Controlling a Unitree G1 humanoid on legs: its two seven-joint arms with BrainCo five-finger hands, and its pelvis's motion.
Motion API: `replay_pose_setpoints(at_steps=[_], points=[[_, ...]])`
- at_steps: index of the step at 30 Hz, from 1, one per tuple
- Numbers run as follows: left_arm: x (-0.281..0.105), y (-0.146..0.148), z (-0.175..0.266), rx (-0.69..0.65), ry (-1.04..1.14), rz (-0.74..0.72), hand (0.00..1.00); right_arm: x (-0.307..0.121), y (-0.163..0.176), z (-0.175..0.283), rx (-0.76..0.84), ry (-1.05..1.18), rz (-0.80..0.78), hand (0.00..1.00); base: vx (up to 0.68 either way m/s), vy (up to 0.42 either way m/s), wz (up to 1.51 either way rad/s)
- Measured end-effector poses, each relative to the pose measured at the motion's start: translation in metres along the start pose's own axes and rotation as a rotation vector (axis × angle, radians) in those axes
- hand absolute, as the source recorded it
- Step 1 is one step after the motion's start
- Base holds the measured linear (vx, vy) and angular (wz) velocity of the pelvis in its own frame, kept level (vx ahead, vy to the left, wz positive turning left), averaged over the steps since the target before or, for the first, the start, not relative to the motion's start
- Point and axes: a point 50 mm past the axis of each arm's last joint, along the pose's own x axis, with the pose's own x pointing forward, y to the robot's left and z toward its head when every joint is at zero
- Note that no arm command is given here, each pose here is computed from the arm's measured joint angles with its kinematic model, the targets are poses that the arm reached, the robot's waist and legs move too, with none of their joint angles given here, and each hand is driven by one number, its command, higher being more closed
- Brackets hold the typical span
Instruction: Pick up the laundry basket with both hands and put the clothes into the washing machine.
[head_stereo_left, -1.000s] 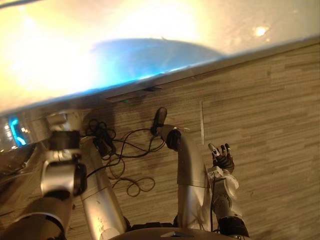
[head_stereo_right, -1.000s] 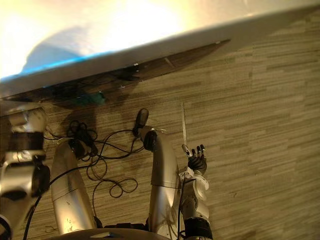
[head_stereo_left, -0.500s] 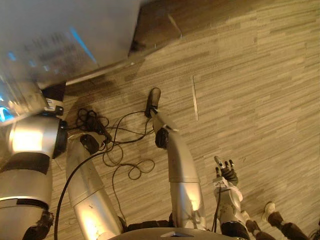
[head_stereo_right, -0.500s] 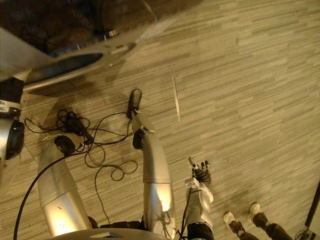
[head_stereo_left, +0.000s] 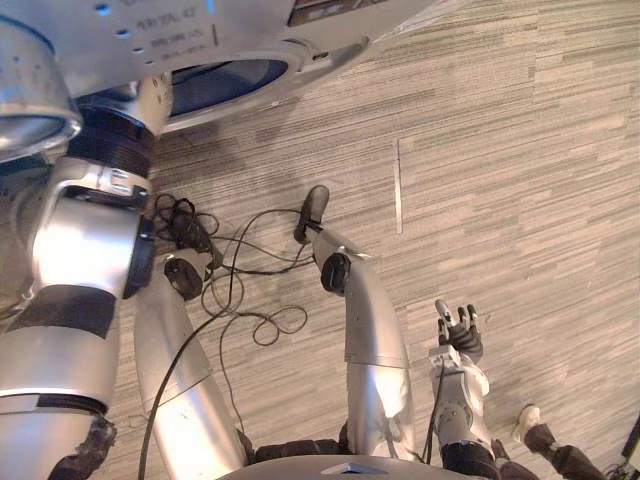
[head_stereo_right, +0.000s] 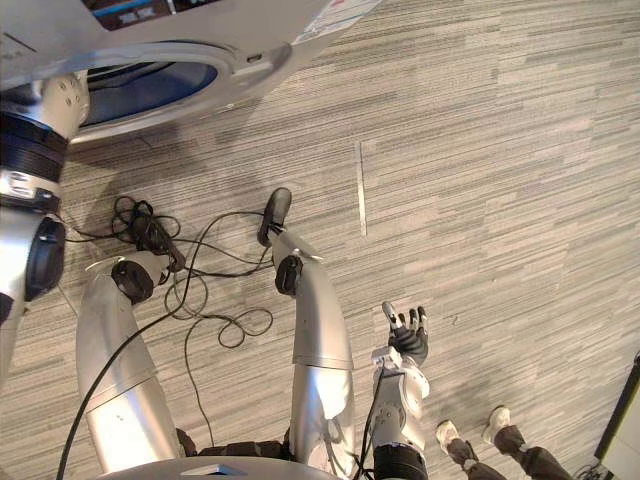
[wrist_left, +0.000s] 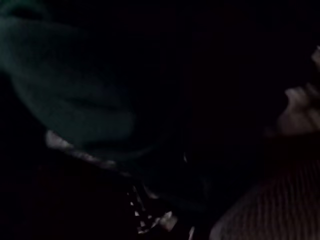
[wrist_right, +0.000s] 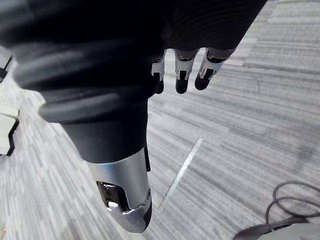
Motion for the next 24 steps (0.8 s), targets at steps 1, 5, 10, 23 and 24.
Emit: replay_pose_setpoints(at_steps=[1, 5, 10, 23, 24], points=[[0.002, 0.014, 0.001, -0.062, -0.002, 0.037, 0.0, 0.0, -0.001, -0.001, -0.001, 0.006, -0.006, 0.0, -0.05, -0.027, -0.05], [0.0, 0.041, -0.011, -0.273, 0.059, 0.161, 0.0, -0.002, -0.001, -0.003, -0.007, 0.029, -0.023, 0.0, -0.04, -0.025, 0.03], [-0.011, 0.086, -0.037, -0.429, 0.108, 0.334, 0.0, -0.002, 0.006, 0.002, 0.001, 0.01, 0.009, 0.0, -0.06, -0.037, 0.01], [-0.1, 0.257, -0.077, -0.151, 0.225, 0.573, 0.0, -0.004, 0.012, -0.014, -0.031, 0.081, 0.049, 0.0, -0.02, -0.059, 0.01], [-0.115, 0.27, -0.08, 0.068, 0.272, 0.53, 0.0, -0.004, 0.011, -0.015, -0.037, 0.09, 0.056, 0.0, 0.06, -0.099, 0.2]])
